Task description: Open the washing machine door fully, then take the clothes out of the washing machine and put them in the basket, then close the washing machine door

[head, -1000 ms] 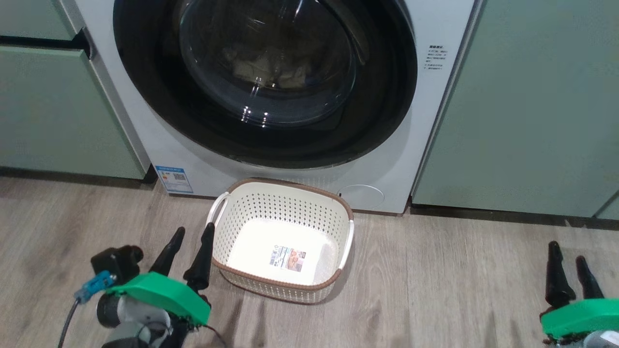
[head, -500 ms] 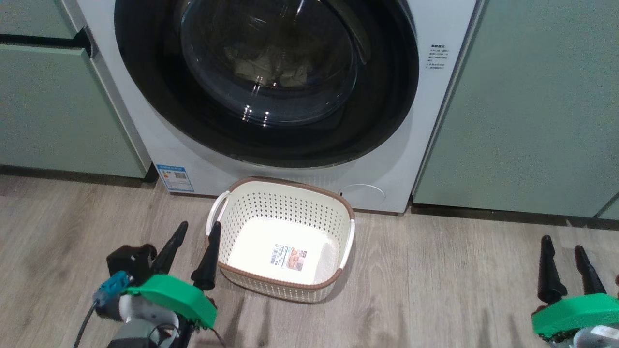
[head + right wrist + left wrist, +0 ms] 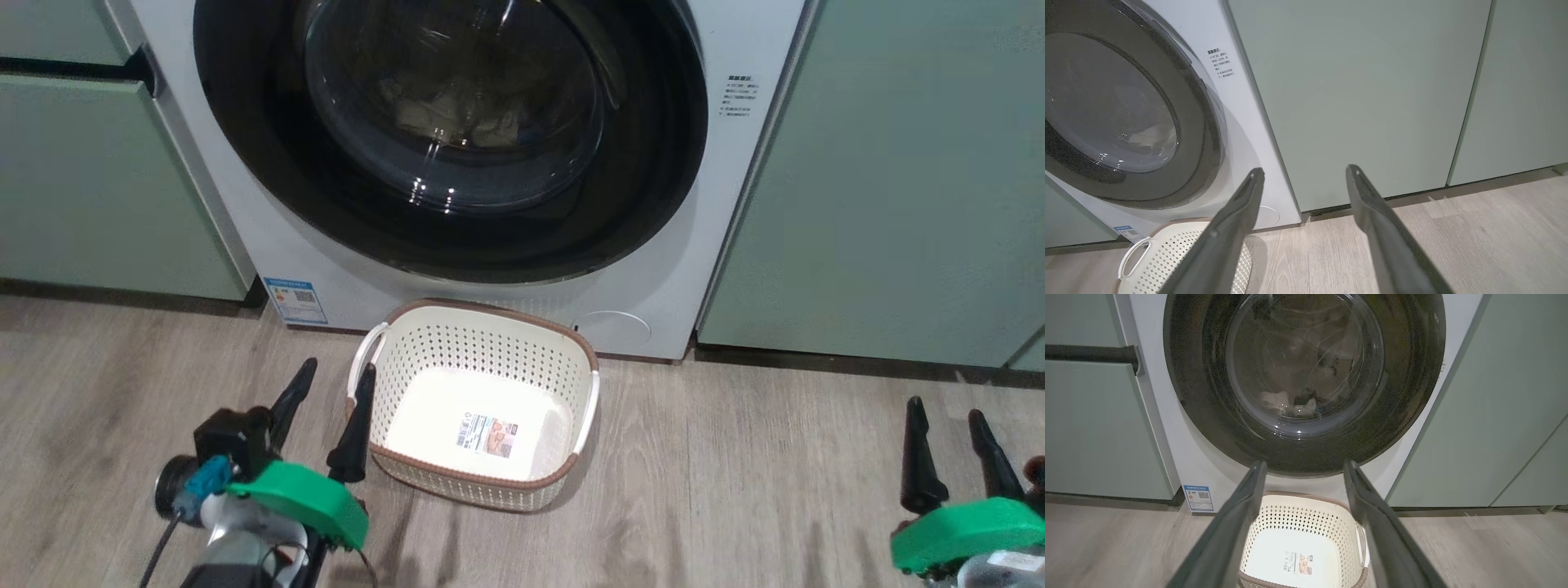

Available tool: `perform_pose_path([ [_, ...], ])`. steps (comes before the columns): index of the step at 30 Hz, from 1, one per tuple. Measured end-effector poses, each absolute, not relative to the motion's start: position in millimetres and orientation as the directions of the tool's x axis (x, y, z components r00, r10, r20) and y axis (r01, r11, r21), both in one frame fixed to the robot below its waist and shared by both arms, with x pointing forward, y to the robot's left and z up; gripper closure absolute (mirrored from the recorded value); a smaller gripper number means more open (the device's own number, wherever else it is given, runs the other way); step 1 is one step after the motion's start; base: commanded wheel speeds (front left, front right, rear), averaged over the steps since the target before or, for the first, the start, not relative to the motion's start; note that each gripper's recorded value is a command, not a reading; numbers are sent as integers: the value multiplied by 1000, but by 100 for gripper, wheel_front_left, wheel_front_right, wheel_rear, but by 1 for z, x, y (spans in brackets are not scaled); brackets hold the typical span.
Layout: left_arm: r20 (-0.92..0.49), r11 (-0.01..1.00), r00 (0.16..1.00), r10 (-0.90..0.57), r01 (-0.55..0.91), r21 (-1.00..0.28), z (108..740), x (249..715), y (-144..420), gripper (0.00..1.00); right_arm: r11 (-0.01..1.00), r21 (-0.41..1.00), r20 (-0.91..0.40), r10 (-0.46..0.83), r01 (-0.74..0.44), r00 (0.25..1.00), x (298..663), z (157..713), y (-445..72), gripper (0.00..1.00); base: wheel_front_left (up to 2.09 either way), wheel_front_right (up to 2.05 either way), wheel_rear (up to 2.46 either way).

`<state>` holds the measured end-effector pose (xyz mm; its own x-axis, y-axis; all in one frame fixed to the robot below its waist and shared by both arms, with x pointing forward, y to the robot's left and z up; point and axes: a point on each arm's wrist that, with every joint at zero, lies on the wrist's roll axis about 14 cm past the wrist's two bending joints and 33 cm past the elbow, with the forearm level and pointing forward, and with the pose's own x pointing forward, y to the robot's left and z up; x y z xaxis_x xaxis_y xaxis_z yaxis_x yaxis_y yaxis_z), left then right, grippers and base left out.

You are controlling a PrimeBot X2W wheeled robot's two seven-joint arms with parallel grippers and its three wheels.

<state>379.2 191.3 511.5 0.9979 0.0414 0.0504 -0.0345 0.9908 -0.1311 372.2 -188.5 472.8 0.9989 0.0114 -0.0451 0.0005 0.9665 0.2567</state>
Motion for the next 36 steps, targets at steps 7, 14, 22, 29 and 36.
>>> perform_pose_path([
  [7,77,998,997,31,-27,-53,515,379,190,0,980,198,-19,24,-20,1000,377,479,-186,0,0,0,0],
  [14,104,1000,994,17,-19,14,520,378,188,0,989,141,-6,36,-35,999,377,481,-185,0,0,0,0],
  [22,104,1000,994,20,-21,12,520,378,187,0,985,170,-2,25,-24,1000,376,482,-187,0,0,0,0],
  [29,106,1000,994,24,-25,3,521,379,188,0,984,180,0,20,-20,1000,376,482,-187,0,0,0,0],
  [36,107,1000,994,25,-26,1,521,380,189,0,983,180,0,20,-19,1000,376,482,-187,0,0,0,0],
])
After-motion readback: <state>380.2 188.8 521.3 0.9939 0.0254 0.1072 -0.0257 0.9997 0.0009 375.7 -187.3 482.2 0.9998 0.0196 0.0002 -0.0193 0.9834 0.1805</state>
